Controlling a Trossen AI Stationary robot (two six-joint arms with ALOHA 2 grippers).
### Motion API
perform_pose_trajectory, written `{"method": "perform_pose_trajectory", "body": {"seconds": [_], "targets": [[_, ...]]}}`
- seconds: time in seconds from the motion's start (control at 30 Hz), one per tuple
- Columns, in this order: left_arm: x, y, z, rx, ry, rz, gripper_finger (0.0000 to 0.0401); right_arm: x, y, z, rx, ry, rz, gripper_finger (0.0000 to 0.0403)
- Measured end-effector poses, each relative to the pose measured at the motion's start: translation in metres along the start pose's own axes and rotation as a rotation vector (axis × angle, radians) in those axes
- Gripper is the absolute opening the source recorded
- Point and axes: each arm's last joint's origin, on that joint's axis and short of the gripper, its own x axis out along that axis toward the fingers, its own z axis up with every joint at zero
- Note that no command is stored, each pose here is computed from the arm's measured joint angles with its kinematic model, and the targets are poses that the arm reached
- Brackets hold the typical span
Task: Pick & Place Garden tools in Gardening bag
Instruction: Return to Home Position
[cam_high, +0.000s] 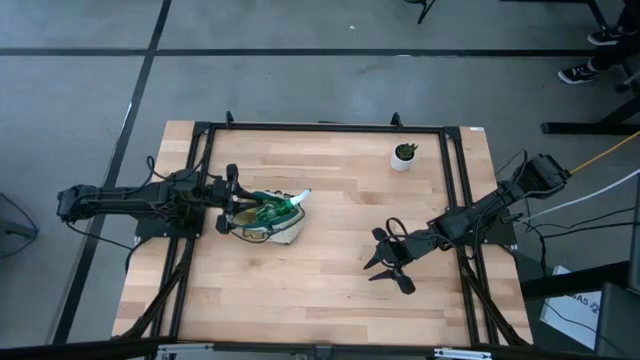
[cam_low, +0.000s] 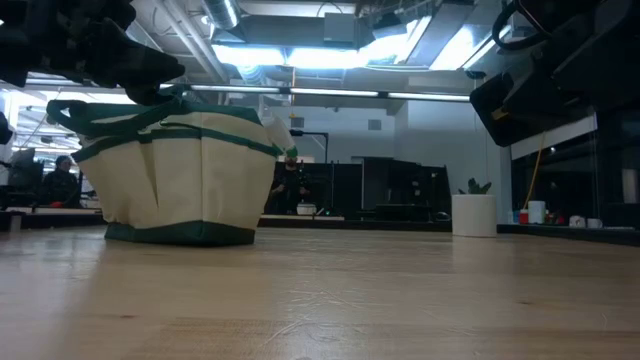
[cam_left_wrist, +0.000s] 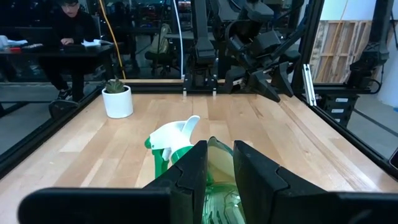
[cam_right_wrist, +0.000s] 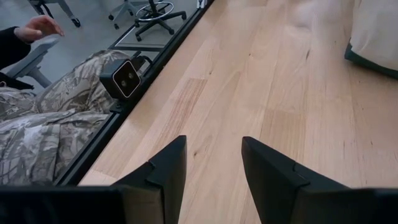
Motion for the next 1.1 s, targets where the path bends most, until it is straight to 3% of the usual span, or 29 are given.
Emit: {"method": "perform_pose_trajectory", "body": {"seconds": [0.2, 0.37, 0.5, 0.6, 0.7, 0.9, 1.1], "targets": [[0.000, 0.000, 0.000, 0.000, 0.000, 0.000, 0.0073, 0.000, 0.000, 0.000, -0.010, -0.001, -0.001, 0.0158], [0.000, 0.000, 0.000, 0.000, 0.000, 0.000, 0.0073, 0.000, -0.002, 0.002, -0.188, -0.020, -0.054, 0.0158], [0.000, 0.000, 0.000, 0.000, 0.000, 0.000, 0.0073, -0.006, -0.012, -0.004, -0.231, 0.043, -0.167, 0.0158], [0.000, 0.000, 0.000, 0.000, 0.000, 0.000, 0.0072, -0.021, -0.028, -0.013, -0.228, 0.046, -0.087, 0.0158], [0.000, 0.000, 0.000, 0.000, 0.000, 0.000, 0.0073, -0.042, -0.044, -0.023, -0.246, -0.059, 0.003, 0.0158], [0.000, 0.000, 0.000, 0.000, 0.000, 0.000, 0.0072, -0.077, -0.066, -0.025, -0.372, -0.293, -0.158, 0.0158], [0.000, 0.000, 0.000, 0.000, 0.000, 0.000, 0.0073, -0.098, -0.090, -0.005, -0.389, -0.390, -0.452, 0.0158]]}}
